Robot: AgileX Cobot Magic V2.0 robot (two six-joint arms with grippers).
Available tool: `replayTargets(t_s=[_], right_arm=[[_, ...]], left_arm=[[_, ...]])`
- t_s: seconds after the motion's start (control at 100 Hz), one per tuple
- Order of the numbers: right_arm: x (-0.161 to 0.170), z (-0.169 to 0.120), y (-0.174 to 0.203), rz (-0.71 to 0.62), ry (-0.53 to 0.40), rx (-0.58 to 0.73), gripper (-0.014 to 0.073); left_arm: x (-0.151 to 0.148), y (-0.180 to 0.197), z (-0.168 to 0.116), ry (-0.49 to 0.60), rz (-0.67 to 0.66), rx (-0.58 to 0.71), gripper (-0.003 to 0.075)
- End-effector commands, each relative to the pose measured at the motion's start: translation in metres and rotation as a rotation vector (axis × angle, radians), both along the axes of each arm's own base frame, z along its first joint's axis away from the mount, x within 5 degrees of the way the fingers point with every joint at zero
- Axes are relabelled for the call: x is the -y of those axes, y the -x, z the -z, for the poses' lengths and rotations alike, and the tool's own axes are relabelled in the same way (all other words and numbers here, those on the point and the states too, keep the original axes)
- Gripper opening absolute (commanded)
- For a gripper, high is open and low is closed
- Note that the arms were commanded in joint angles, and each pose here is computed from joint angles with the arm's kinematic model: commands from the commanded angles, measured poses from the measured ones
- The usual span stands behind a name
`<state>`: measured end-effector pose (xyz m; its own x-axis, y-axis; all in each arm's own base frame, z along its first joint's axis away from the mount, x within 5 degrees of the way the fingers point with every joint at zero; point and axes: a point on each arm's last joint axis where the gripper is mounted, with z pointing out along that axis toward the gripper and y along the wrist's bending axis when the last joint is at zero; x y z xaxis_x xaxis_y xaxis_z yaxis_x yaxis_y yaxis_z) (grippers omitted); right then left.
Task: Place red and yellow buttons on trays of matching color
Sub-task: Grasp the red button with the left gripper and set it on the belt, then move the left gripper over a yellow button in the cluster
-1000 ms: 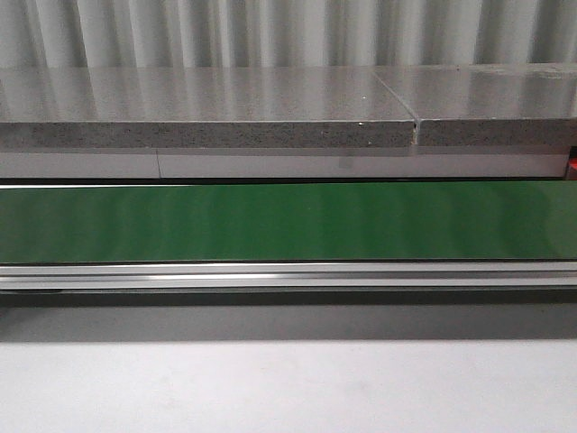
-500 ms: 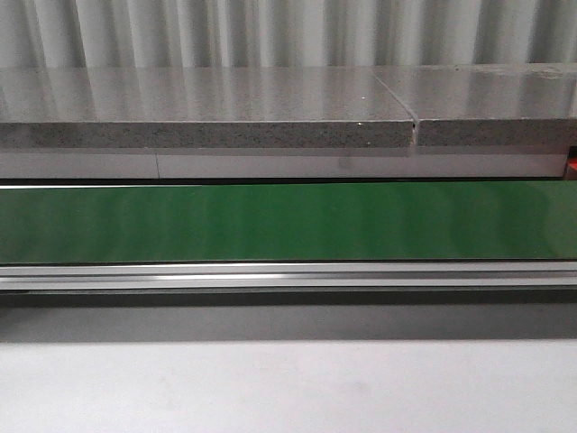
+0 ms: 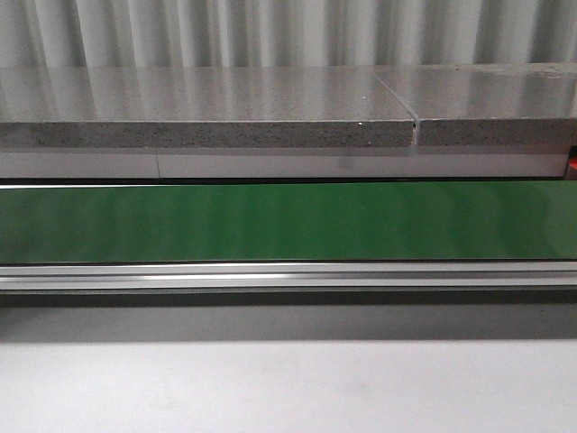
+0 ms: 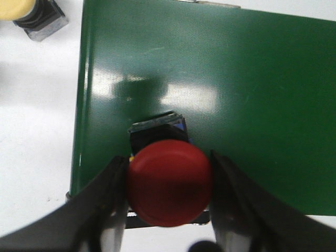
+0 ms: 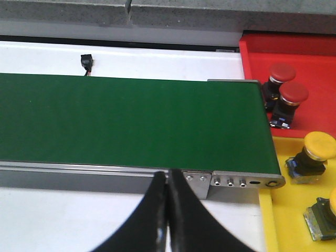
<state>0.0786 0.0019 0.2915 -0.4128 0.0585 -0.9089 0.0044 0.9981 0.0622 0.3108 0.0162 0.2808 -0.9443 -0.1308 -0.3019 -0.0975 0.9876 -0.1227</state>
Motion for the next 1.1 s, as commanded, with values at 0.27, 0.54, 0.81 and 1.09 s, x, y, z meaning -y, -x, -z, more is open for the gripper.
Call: replayTargets(t_s=[0.27,0.54,0.81,1.09], right_arm=[[0.0,-0.013,-0.002,0.0,0.006,0.086,-0.0067],[0.0,-0.013,-0.002,0.0,0.006,0.086,-0.0067],[0.0,-0.013,-0.002,0.0,0.006,0.086,-0.0067],[0.0,-0.013,-0.002,0.0,0.006,0.086,-0.0067]], left_arm=[[0.002,-0.005,-0.028,-0.001,-0.004,0.135,0.0529],[-0.01,-0.011,-0.06,0.01,-0.115,0.208,0.049],[-0.055,-0.02,-0.046,0.058,-0.381,0.181,0.049],[-0.074,-0.044,-0.013,0.134,-0.61,0.16,0.049]])
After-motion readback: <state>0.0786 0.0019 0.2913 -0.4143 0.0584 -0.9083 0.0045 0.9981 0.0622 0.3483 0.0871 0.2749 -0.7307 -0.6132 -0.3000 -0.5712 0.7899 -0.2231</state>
